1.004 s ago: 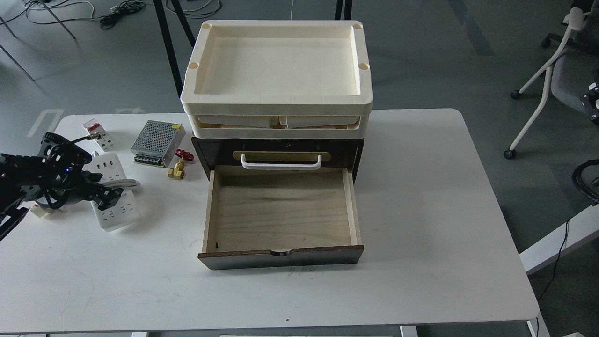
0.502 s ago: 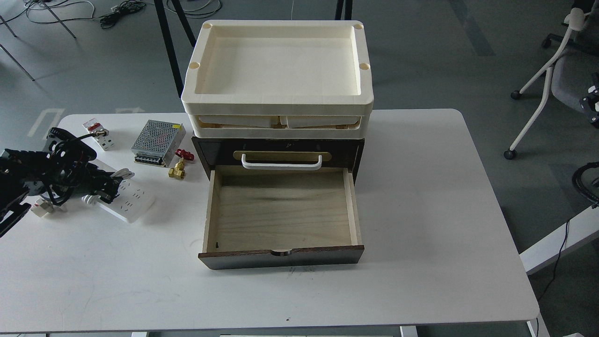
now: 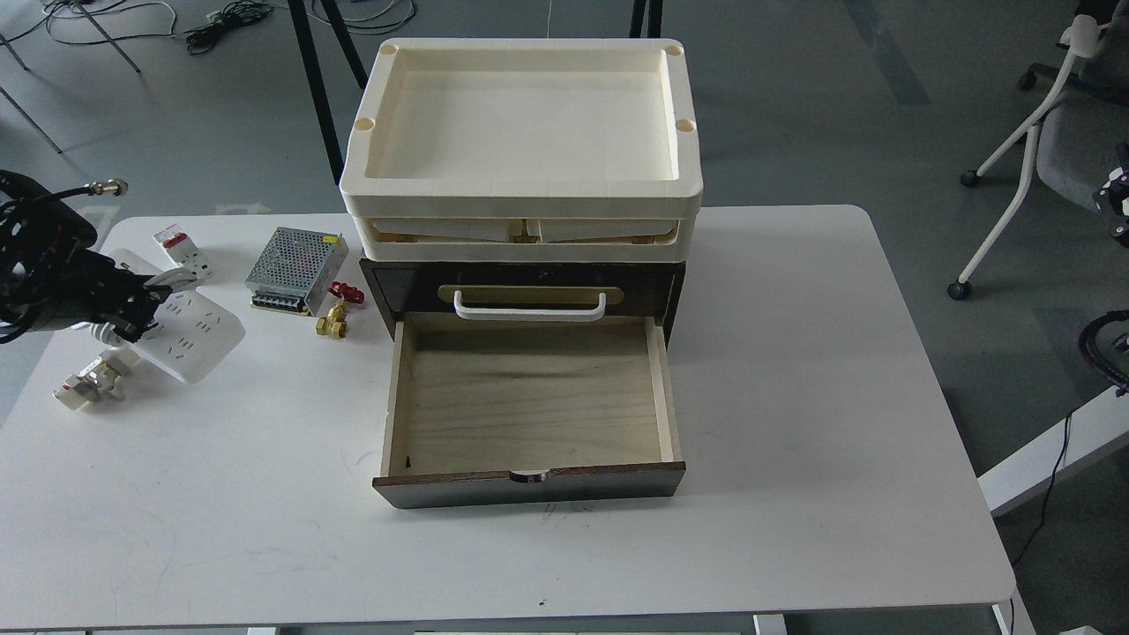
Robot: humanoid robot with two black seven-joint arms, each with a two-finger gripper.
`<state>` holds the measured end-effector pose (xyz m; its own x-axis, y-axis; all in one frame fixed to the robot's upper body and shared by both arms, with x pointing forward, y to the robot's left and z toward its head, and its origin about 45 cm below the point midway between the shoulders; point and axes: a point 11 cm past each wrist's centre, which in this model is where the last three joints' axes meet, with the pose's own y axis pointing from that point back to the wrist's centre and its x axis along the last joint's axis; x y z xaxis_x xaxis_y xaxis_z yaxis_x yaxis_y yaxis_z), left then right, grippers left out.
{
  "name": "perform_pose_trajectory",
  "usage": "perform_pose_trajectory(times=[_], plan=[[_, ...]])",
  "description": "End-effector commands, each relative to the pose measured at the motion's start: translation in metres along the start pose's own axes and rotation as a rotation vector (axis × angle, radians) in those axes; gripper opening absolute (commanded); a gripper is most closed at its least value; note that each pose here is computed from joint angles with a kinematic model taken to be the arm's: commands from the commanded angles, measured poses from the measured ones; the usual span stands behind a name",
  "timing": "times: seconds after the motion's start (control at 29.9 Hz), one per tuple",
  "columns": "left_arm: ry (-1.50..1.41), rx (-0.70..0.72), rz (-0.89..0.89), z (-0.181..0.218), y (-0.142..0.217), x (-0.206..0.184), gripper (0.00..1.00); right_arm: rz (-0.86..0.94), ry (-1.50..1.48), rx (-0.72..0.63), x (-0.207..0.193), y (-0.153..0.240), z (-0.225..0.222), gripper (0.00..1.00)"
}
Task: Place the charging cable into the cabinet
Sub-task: 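Lift the power strip and carry it toward the open drawer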
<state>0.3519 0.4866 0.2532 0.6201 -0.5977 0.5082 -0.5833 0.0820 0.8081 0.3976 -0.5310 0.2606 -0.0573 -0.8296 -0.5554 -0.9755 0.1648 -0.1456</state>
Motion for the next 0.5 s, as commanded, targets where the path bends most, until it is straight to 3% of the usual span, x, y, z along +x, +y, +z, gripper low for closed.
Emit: perform_pose_trajectory(times=[0.0,0.2,0.47], plan=[[0.062,-0.107,-0.002,0.033,0.048,-0.001,0.0,0.001,0.001,-0.003,0.0,0.0,0.0,0.99],[0.225,-0.326,0.047,0.096,0.101,0.016,0.0,0.029,0.016,0.002,0.01,0.003,-0.003,0.99],[0.5,-0.682,0.176,0.155,0.087,0.069,0.0,0.038,0.019,0.002,0.013,0.004,-0.003,0.99]])
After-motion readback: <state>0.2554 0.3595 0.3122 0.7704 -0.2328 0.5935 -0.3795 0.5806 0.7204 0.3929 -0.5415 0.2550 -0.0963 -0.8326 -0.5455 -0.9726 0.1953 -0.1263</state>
